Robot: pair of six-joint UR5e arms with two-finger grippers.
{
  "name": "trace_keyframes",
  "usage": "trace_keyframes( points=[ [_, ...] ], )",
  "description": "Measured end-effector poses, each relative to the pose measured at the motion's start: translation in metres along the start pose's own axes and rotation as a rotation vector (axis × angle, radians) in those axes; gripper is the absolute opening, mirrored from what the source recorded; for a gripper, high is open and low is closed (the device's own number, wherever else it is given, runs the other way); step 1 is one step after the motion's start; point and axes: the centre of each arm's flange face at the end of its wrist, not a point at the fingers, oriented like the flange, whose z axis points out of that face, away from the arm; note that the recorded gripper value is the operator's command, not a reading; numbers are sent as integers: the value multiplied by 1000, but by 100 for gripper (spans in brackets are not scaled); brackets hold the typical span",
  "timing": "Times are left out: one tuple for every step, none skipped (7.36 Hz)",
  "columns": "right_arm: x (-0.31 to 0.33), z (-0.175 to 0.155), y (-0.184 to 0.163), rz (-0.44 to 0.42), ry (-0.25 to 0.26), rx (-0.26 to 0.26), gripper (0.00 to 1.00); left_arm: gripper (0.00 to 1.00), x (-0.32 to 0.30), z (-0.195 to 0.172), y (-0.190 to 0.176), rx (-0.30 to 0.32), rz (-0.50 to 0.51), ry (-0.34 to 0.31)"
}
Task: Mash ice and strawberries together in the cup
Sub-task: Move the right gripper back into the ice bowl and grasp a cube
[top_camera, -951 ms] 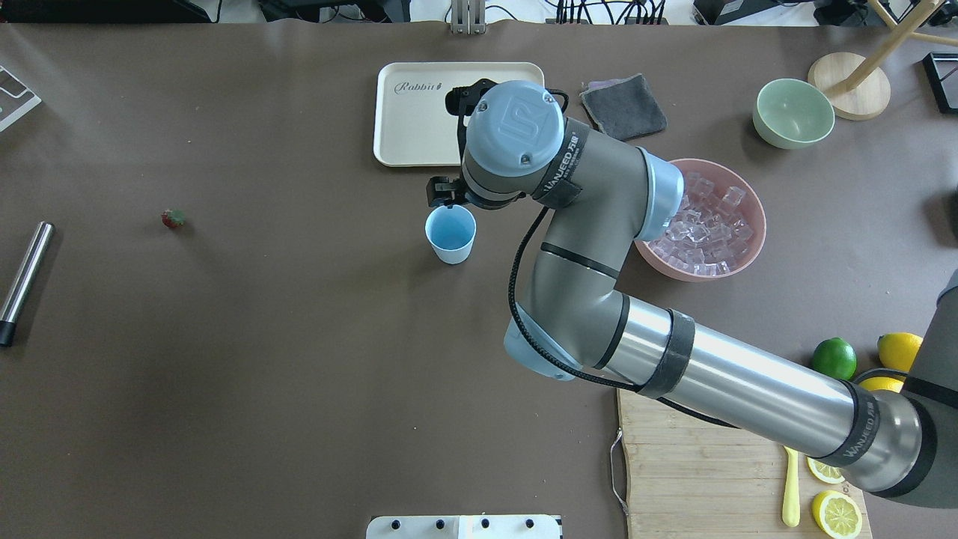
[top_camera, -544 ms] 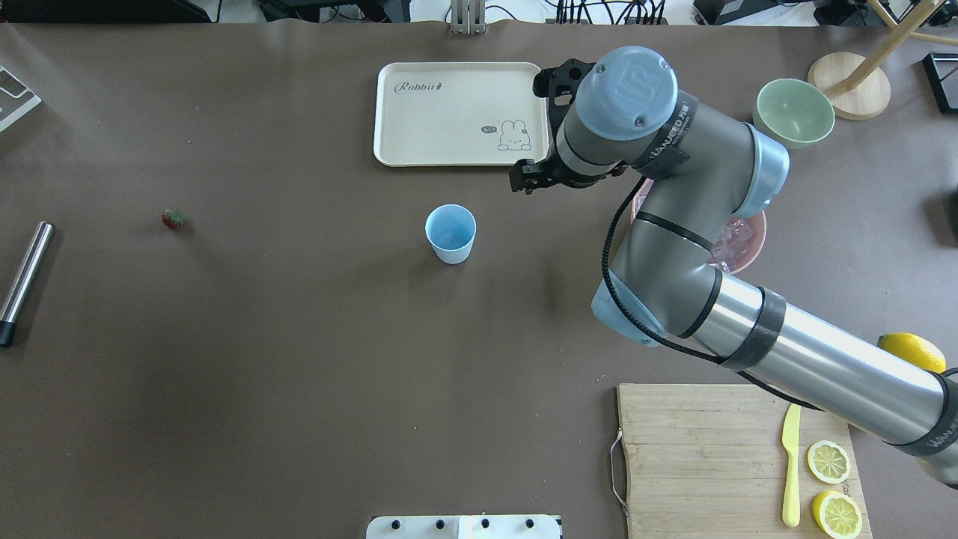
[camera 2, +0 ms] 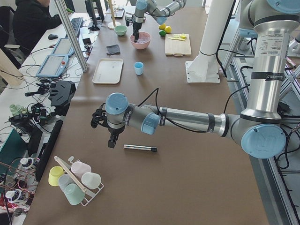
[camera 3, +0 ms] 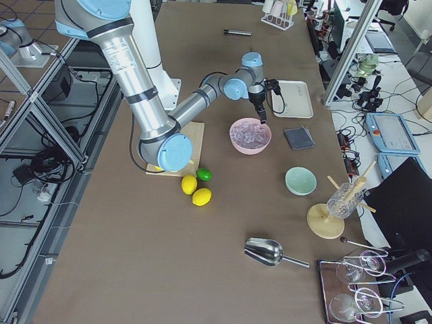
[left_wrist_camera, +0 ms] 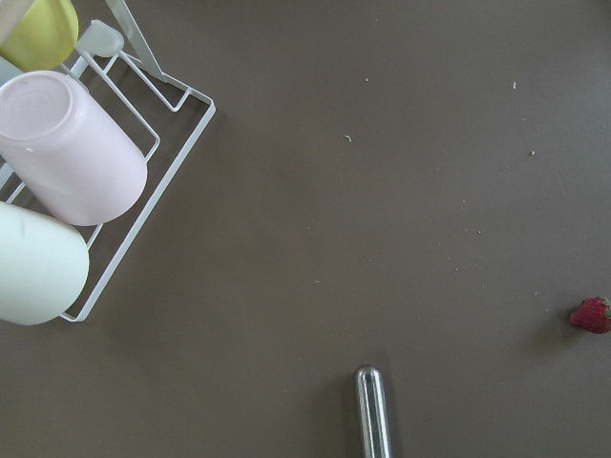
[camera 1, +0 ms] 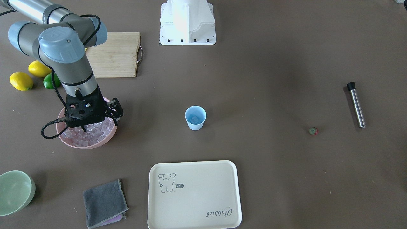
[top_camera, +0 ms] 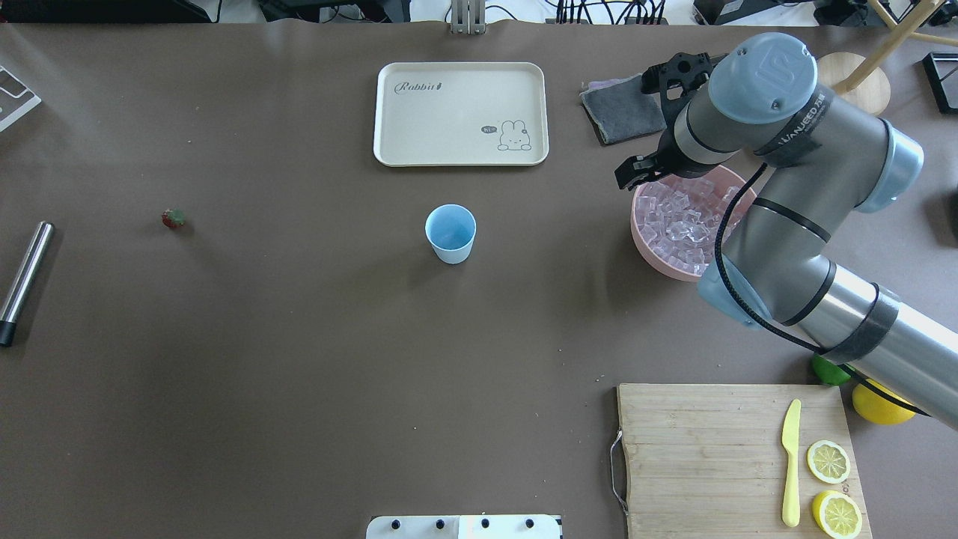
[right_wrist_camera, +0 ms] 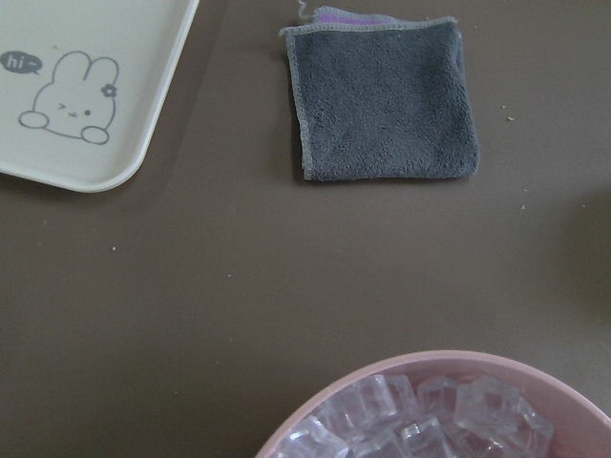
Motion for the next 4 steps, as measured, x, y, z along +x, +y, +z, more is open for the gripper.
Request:
trace_keyframes(
  points=[
    [12,6,5,-1,14,-8,96,99,1,-1,0,1,1,1],
    [22,11,13,0,23,-14,95,99,1,-1,0,2,2,1],
    [26,13,19,-2,27,-17,92,99,1,-1,0,3,3,1],
    [26,18,23,-4,32,-24,90,99,2,-2,-1,4,5,1]
  ],
)
